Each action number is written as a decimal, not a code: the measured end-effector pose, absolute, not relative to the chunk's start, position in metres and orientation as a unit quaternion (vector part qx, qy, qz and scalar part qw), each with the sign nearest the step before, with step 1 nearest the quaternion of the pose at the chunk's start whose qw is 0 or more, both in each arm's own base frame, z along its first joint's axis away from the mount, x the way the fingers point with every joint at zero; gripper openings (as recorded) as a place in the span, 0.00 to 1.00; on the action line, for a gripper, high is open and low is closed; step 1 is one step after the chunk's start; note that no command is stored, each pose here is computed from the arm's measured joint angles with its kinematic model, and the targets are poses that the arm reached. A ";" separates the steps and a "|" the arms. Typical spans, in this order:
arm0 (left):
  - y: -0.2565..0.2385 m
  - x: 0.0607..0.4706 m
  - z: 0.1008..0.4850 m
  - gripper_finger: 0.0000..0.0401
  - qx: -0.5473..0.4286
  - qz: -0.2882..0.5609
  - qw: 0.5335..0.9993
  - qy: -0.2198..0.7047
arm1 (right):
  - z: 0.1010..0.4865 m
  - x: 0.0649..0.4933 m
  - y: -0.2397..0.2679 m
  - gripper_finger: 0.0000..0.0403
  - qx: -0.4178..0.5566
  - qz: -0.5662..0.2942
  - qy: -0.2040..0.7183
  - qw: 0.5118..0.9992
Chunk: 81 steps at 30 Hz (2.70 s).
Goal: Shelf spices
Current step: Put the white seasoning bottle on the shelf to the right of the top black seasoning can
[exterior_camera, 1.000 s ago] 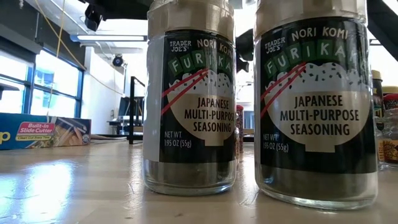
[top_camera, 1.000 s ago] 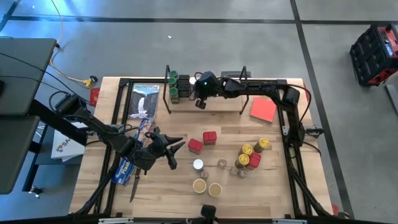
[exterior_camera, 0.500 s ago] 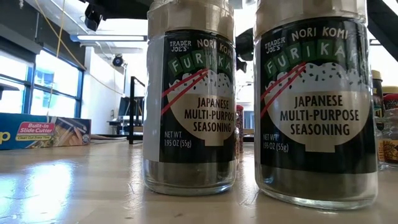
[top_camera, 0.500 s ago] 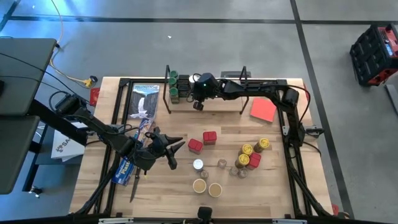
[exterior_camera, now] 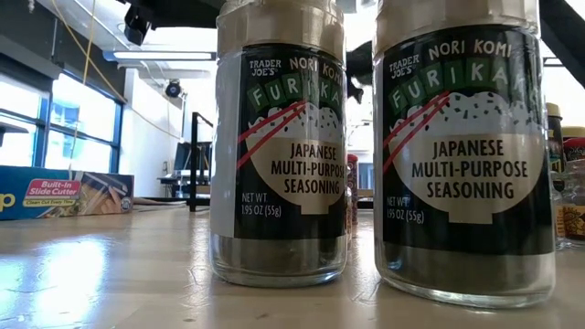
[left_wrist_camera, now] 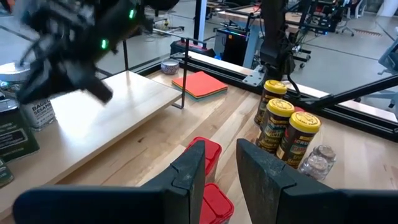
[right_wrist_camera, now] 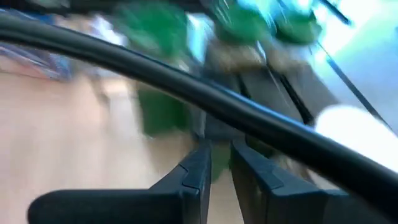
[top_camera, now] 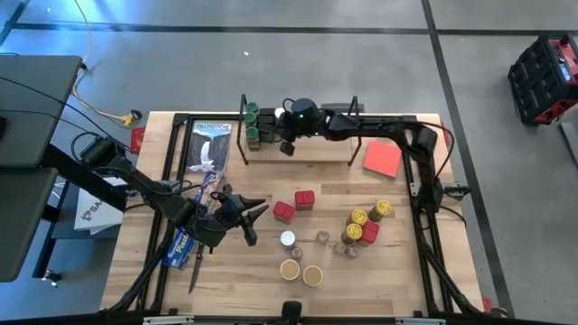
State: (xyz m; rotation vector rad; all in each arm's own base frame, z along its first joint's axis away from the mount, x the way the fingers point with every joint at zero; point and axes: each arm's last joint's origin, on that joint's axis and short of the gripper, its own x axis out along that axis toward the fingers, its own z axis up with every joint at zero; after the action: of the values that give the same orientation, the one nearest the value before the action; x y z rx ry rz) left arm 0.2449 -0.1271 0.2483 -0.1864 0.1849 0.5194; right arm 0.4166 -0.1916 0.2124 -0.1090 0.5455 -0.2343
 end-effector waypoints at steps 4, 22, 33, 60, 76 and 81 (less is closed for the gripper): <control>-0.127 0.245 0.248 0.22 -0.092 0.256 0.958 0.090 | 0.264 0.414 -0.188 0.14 -0.093 -0.116 0.204 0.968; -0.127 0.245 0.248 0.22 -0.100 0.254 0.958 0.090 | 0.272 0.336 -0.279 0.25 0.013 -0.090 0.333 0.938; -0.120 0.249 0.248 0.22 -0.105 0.259 0.956 0.094 | 0.255 0.345 -0.271 0.29 -0.016 -0.065 0.301 0.951; -0.120 0.250 0.248 0.22 -0.105 0.256 0.956 0.096 | 0.236 0.389 -0.264 0.80 -0.049 -0.081 0.261 0.961; -0.120 0.250 0.248 0.22 -0.106 0.250 0.957 0.098 | 0.221 0.392 -0.269 0.67 -0.058 -0.079 0.277 0.956; -0.120 0.250 0.248 0.22 -0.106 0.250 0.957 0.098 | 0.221 0.391 -0.269 0.53 -0.057 -0.079 0.278 0.956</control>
State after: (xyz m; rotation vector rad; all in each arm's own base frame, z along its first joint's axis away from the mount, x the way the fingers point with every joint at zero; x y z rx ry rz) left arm 0.2498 -0.1199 0.2477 -0.2160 0.1996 0.5071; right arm 0.3914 -0.2686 0.2207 -0.1167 0.5648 -0.1613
